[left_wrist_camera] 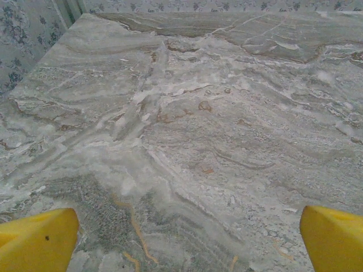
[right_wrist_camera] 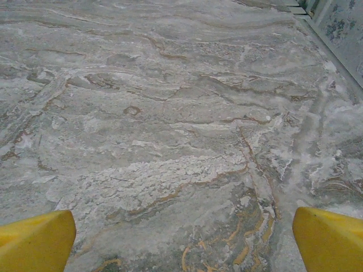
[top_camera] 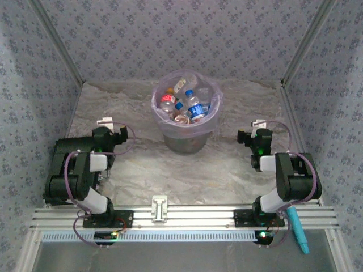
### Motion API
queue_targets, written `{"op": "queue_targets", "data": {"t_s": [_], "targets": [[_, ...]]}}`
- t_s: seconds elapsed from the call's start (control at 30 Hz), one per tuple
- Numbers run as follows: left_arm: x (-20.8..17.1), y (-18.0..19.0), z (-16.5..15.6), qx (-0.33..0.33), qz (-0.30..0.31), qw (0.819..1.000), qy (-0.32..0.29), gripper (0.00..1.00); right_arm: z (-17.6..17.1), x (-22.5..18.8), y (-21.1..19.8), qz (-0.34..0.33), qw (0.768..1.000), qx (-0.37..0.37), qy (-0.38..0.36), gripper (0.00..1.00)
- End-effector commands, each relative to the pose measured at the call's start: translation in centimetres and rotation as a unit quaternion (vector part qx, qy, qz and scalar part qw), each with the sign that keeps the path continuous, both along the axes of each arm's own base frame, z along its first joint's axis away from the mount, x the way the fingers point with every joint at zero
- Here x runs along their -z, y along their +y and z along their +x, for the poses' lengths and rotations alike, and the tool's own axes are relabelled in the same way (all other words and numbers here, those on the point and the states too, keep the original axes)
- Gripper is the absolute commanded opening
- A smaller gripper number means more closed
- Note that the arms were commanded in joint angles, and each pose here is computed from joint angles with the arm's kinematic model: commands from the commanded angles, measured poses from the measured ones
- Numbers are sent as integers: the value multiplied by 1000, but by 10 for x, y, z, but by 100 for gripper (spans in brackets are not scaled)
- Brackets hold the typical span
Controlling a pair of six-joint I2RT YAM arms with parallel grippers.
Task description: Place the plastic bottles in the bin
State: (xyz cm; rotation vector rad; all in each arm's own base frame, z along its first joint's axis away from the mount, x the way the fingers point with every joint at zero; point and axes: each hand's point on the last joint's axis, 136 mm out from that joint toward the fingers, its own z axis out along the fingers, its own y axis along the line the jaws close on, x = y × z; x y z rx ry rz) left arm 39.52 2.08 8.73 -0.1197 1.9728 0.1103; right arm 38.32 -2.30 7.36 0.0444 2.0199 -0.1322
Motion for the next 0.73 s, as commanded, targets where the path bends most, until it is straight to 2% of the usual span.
{"op": "queue_targets", "data": {"t_s": [0.0,0.7], "targets": [[-2,1,1,2,-2,1000,-10,100,7,-10,0,8,1000,0,-20,100],[-2,1,1,1,-3,1000,-10,100,7,-9,0,9,1000,-1,-18,100]]}}
